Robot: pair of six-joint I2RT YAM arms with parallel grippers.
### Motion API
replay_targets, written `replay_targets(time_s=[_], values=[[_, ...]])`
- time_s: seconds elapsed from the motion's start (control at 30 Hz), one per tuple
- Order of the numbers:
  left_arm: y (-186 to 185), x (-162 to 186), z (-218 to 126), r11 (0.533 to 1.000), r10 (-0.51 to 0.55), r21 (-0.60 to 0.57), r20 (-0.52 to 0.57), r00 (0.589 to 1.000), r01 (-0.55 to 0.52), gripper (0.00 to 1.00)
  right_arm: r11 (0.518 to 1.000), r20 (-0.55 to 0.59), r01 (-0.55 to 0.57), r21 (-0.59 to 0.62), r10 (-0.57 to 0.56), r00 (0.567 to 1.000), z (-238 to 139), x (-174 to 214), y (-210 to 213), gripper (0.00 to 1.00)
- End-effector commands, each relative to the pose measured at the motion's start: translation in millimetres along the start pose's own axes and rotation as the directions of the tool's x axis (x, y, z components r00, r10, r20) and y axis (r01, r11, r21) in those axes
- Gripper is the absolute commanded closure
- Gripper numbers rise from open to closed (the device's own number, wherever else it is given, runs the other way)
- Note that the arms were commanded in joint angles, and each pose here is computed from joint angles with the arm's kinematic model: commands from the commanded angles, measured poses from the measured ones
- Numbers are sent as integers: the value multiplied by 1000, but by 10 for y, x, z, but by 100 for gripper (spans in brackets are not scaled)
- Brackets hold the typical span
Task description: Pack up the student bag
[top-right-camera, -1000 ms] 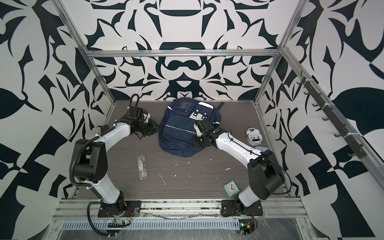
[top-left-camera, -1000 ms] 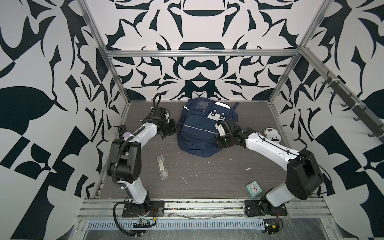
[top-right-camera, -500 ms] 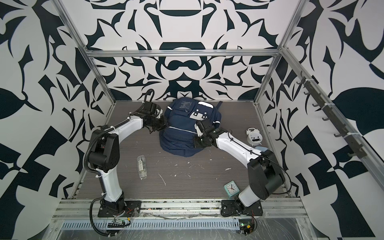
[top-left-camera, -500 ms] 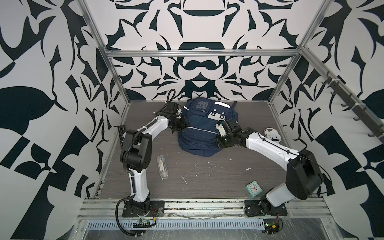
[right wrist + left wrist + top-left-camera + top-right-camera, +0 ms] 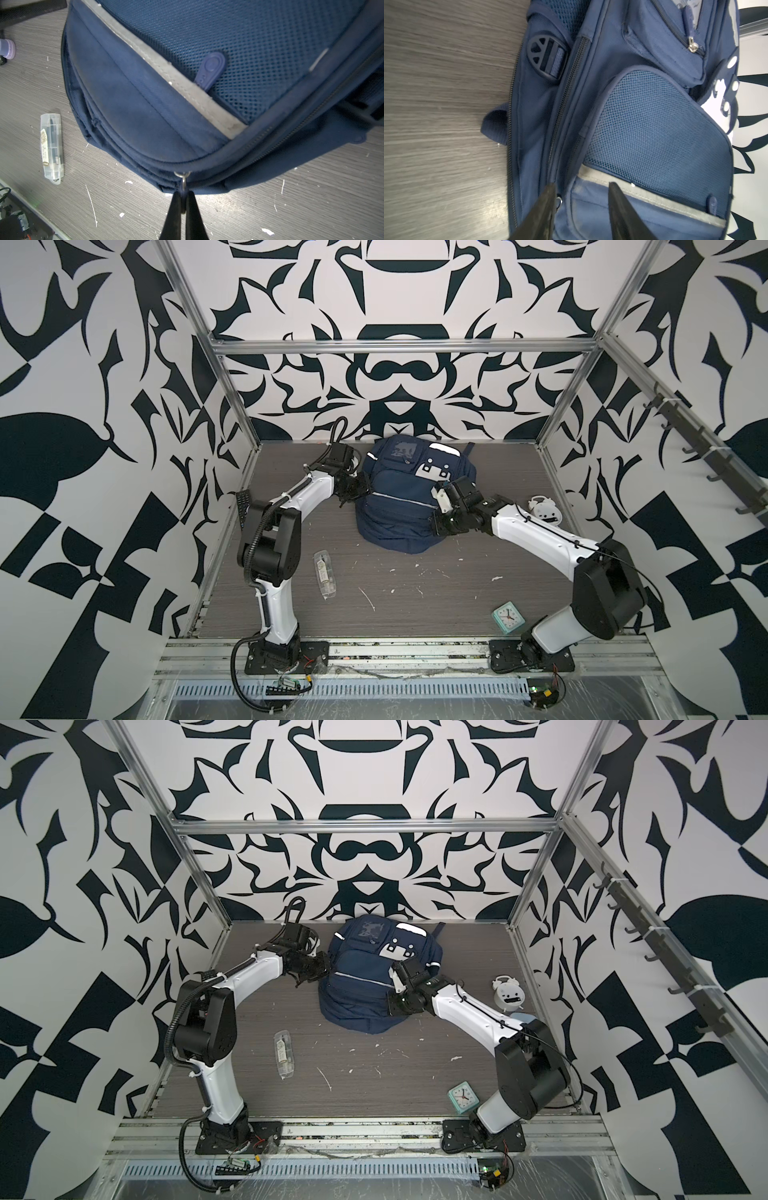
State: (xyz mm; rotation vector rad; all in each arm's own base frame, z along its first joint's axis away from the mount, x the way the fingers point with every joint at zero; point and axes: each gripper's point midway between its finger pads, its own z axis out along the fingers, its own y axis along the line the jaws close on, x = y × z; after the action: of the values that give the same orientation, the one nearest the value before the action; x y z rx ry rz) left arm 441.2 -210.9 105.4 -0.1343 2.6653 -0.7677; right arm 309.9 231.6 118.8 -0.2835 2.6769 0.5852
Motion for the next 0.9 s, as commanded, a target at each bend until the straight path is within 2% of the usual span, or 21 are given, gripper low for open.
replay_targets(time_s=[0.0, 0.17, 0.37, 0.4, 0.6, 0.77, 0.87], values=[[-75, -15, 118, 998, 0, 57, -32, 999, 2, 57, 1000, 1, 16, -26, -16, 1000, -63, 8, 75, 97], [-181, 3, 191, 991, -17, 131, -59, 998, 25, 64, 999, -6, 19, -36, -19, 1000, -69, 22, 87, 98], [-296, -27, 99, 983, -30, 181, -47, 998, 38, 97, 998, -13, 27, -61, -28, 1000, -76, 32, 143, 98], [-320, -35, 69, 979, -46, 199, -46, 998, 54, 100, 997, -17, 33, -72, -34, 999, -75, 42, 177, 98], [-432, -128, -164, 933, -167, 321, -11, 986, 162, 100, 984, -82, 130, -120, -140, 987, -46, 128, 474, 98], [-613, -162, -322, 891, -190, 415, -23, 982, 182, 100, 973, -97, 184, -137, -198, 975, 87, 124, 732, 98], [-651, -153, -397, 885, -193, 430, -17, 981, 181, 100, 972, -80, 182, -150, -195, 977, 199, 8, 859, 99]])
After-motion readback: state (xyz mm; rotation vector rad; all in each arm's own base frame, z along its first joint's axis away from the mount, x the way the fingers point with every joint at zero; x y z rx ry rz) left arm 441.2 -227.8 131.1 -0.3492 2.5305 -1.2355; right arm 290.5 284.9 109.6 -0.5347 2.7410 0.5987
